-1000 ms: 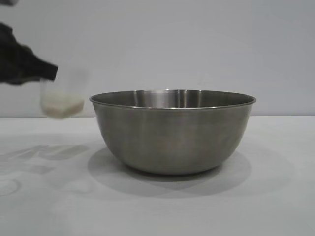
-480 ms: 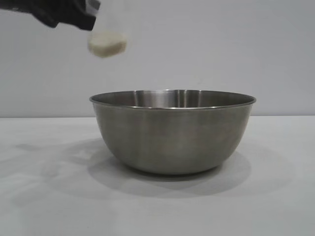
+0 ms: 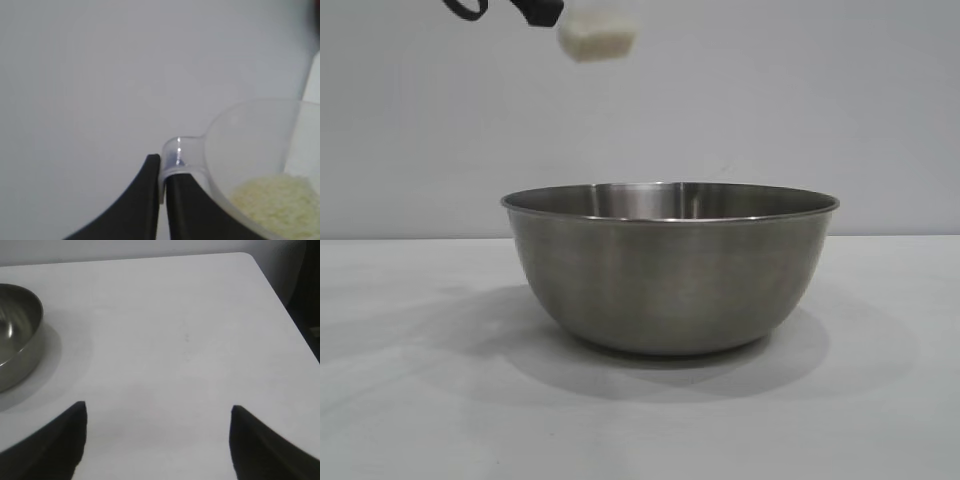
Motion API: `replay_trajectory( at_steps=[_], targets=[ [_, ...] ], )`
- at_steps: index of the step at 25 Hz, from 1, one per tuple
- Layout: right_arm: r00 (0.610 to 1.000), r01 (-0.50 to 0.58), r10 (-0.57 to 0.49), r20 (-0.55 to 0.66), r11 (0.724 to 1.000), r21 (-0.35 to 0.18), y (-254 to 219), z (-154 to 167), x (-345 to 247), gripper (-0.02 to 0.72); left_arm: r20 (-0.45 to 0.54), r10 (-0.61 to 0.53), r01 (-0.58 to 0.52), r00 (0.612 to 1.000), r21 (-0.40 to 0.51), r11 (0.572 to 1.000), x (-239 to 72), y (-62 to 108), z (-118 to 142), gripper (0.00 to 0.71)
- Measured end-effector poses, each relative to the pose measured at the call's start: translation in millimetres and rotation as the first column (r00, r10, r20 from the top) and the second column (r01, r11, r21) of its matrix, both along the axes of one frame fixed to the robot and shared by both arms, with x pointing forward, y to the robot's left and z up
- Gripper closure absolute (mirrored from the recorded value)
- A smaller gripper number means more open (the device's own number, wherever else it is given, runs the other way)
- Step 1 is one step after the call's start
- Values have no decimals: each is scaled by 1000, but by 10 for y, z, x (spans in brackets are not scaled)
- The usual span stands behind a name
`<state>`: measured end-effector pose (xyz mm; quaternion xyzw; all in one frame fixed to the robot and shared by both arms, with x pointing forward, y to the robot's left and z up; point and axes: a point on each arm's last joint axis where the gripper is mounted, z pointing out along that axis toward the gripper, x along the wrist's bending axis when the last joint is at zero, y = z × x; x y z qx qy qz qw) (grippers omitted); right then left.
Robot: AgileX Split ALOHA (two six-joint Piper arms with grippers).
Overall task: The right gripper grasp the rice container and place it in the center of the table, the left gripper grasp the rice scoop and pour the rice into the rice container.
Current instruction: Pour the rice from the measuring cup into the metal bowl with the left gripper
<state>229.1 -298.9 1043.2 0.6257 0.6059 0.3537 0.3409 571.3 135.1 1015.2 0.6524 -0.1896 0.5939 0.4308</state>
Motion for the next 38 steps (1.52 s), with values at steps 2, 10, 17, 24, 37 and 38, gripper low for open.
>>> replay_trajectory(
  at_steps=[2,10,17,24,37,38],
  targets=[
    [1000,0,0,0,1000,0,0,0,0,154,36,-23,22,999,46,999,-19,-16,-13,710],
    [1000,0,0,0,1000,0,0,0,0,154,119,-98,70,988,216,974,-66,-52,-90,710],
    [1000,0,0,0,1000,0,0,0,0,154,216,-158,62,964,395,917,-81,-57,-171,710],
    [1000,0,0,0,1000,0,0,0,0,154,325,-252,54,911,512,857,-115,-73,-201,710],
    [1000,0,0,0,1000,0,0,0,0,154,425,-404,40,810,648,761,-235,-265,-261,710],
    [1000,0,0,0,1000,0,0,0,0,154,437,-414,26,798,662,749,-230,-264,-271,710]
  ],
)
